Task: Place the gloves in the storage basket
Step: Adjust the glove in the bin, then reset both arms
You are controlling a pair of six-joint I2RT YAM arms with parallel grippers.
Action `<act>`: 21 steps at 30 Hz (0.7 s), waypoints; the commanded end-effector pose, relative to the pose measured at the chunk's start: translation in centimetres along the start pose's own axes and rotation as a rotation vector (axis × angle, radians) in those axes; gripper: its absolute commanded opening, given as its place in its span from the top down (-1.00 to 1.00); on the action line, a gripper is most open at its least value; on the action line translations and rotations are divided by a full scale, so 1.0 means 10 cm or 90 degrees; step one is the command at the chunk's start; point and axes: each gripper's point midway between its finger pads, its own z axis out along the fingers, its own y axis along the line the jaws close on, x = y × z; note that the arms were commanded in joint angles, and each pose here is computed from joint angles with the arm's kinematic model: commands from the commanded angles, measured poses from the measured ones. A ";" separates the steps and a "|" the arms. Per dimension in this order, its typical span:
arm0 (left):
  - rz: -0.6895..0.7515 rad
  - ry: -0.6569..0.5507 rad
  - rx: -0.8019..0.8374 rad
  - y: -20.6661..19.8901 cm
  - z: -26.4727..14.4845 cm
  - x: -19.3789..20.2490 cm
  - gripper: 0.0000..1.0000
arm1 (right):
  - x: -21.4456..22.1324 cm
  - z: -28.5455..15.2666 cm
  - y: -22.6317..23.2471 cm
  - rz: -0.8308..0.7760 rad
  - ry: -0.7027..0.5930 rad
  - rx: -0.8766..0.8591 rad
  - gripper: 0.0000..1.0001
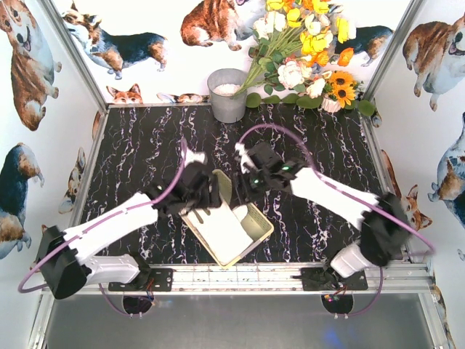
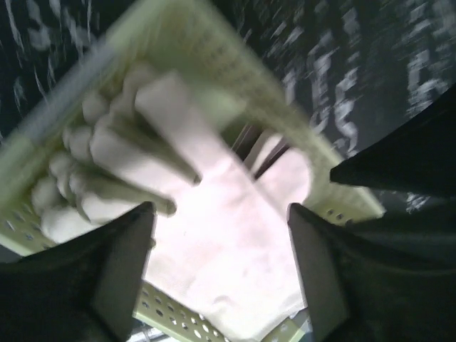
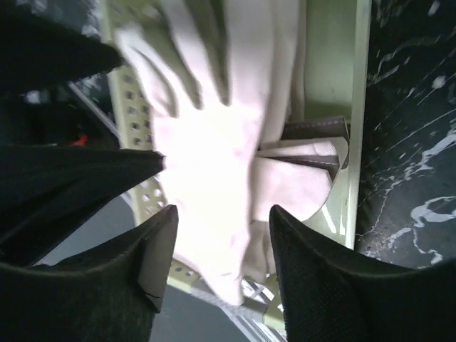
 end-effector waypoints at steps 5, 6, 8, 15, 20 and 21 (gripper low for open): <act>0.065 -0.208 0.013 -0.21 -0.39 -1.56 -1.00 | -1.02 -1.26 0.21 -0.028 -0.305 0.019 -0.52; 0.035 -0.224 -0.025 -0.02 -0.36 -1.73 -0.99 | -1.09 -1.32 0.08 -0.025 -0.323 0.038 -0.60; -0.023 -0.268 -0.098 0.41 -0.30 -2.05 -0.99 | -1.22 -1.43 -0.31 0.002 -0.357 0.093 -0.69; -0.143 -0.471 -0.282 1.77 -0.64 -2.35 -0.99 | -1.07 -1.99 -1.76 0.179 -0.510 0.261 -0.76; -0.074 -0.564 -0.377 2.35 -0.55 -1.77 -0.99 | -0.66 -1.95 -2.40 0.130 -0.554 0.413 -0.80; -0.040 -0.572 -0.375 2.38 -0.50 -1.68 -0.99 | -0.61 -1.91 -2.46 0.113 -0.566 0.424 -0.81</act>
